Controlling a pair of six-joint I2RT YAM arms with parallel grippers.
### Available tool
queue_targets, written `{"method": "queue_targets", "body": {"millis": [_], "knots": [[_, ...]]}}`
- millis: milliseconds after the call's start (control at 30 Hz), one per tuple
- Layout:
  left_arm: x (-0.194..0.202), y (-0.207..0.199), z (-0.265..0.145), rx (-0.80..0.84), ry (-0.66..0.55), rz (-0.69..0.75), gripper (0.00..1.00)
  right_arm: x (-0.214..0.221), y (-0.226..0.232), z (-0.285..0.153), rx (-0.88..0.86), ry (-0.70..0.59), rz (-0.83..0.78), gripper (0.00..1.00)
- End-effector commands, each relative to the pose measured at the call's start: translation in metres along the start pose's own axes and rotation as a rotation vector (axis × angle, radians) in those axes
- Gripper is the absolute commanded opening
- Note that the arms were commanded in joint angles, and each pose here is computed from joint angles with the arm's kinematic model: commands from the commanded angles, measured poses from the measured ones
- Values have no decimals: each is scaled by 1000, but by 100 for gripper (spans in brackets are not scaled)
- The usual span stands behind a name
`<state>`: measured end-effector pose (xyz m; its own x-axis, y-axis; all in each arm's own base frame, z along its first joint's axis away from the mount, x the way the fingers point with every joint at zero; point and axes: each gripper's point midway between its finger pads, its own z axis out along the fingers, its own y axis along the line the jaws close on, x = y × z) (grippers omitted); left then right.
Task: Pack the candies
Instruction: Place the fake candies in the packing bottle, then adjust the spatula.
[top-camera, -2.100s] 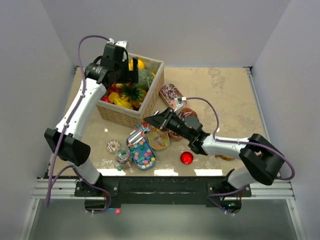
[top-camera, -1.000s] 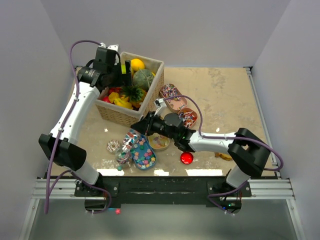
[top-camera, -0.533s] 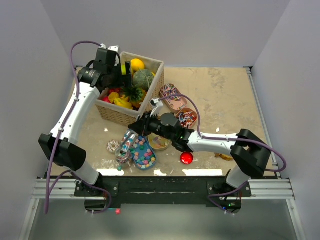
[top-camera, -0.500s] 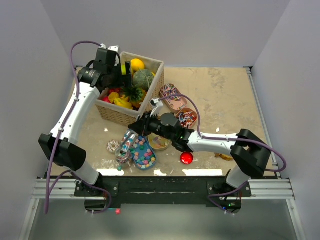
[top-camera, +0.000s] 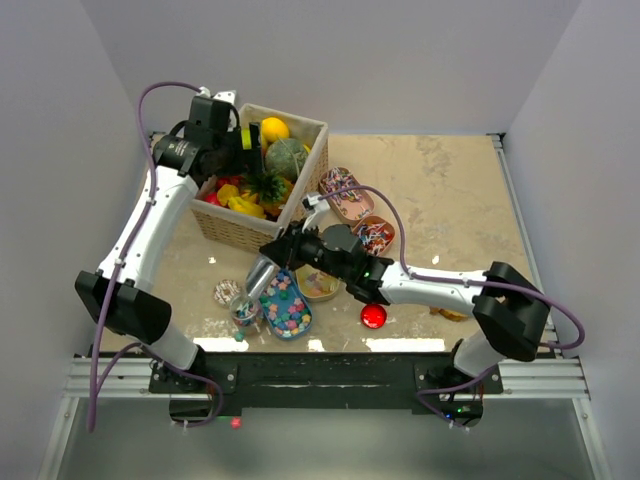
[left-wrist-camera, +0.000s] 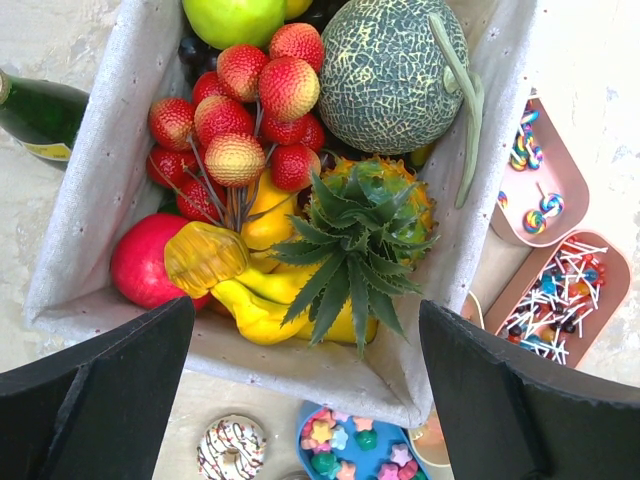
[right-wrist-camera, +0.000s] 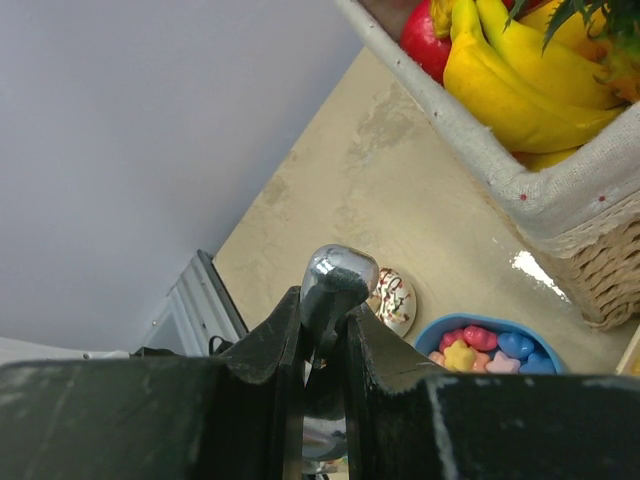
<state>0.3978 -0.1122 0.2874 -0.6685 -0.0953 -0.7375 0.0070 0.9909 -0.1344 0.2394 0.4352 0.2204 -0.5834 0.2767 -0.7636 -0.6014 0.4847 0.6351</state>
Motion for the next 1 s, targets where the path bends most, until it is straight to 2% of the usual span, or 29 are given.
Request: {"method": "queue_targets", "body": {"millis": [0,200,367,533,600,767,967], "knots": [[-14,0,-16,25,-63,-28,100,-47,31,-9,-40,-117,-44,0],[-20,-7,-25,71,-96,-21,100,-81,49,-25,-49,-185,-57,0],[-16,-12,-28,114,-97,-7,100,-113,36,-51,77,-276,-125,0],[-8,-27,-32,214,-92,7,100,-144,-23,-99,374,-382,-247,0],[-1,-42,-34,305,-84,19,100,-157,-63,-121,527,-431,-277,0],[16,-76,-38,426,-55,87,98,-192,-124,-176,715,-549,-279,0],[45,-128,-30,511,22,169,96,-203,-179,-205,942,-548,-410,0]]}}
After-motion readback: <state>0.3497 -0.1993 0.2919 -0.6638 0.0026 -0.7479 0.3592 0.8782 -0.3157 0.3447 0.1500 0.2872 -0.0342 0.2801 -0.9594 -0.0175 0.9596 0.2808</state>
